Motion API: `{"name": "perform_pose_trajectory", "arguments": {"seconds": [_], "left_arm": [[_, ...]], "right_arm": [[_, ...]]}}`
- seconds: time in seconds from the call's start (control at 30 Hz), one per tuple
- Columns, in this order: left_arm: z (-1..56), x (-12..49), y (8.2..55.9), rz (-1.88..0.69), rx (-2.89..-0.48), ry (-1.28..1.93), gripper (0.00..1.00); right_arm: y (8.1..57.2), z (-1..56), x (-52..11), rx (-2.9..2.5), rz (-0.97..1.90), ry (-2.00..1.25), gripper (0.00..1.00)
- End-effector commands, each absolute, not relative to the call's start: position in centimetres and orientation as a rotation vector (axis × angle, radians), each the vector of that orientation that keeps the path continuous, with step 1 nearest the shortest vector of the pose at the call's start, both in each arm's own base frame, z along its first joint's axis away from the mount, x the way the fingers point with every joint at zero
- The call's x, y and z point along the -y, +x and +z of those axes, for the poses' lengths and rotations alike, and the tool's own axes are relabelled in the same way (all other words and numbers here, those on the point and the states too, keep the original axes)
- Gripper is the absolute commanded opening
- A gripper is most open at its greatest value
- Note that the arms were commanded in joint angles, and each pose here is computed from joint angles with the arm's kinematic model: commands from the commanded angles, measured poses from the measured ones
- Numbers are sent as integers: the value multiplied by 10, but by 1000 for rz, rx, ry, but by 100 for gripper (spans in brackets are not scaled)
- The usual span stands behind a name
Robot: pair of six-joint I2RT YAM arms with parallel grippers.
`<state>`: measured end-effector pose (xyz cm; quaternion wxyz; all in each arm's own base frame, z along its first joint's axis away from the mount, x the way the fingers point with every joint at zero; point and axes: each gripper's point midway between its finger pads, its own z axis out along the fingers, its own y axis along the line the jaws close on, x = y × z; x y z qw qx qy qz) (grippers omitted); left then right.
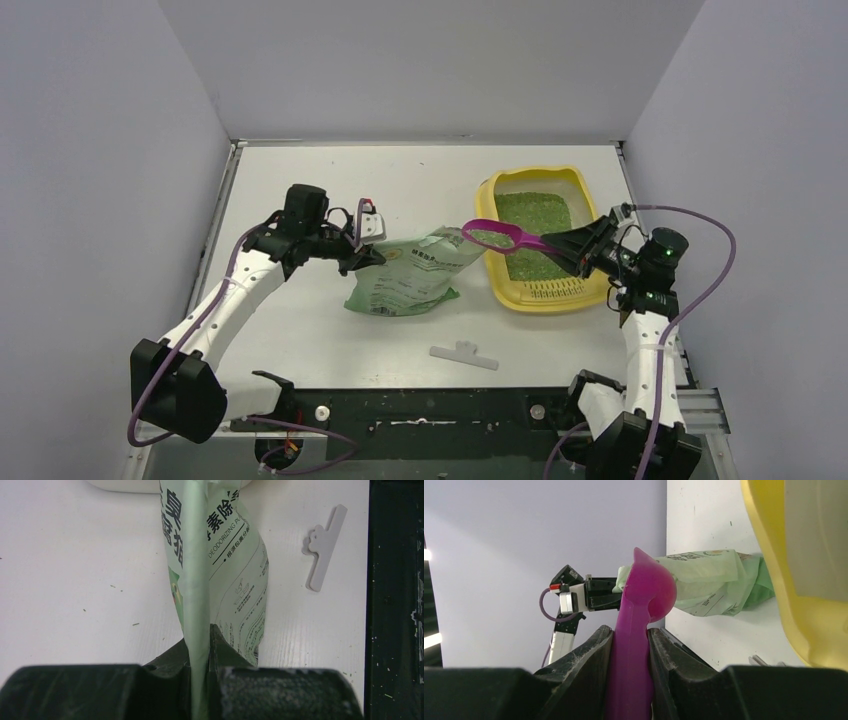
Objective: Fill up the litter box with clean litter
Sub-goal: Pour the cat litter into the litter box.
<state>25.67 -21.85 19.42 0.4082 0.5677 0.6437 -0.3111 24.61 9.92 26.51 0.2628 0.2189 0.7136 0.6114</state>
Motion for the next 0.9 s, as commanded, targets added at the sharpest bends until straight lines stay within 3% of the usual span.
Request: {"name": "perform_pose_trajectory", "arguments": {"seconds": [0.0,0.3,0.87], "left_arm": [[226,228,266,-754,-1477,1415,0],[214,232,254,-738,-1513,1445,0],[212,232,242,-674,-1518,1491,0]], "right_arm": [[248,290,-87,-1875,1587,529,0],[283,292,-34,-1781,1428,713,0],[343,223,46,-1906,866,1050,0]]}}
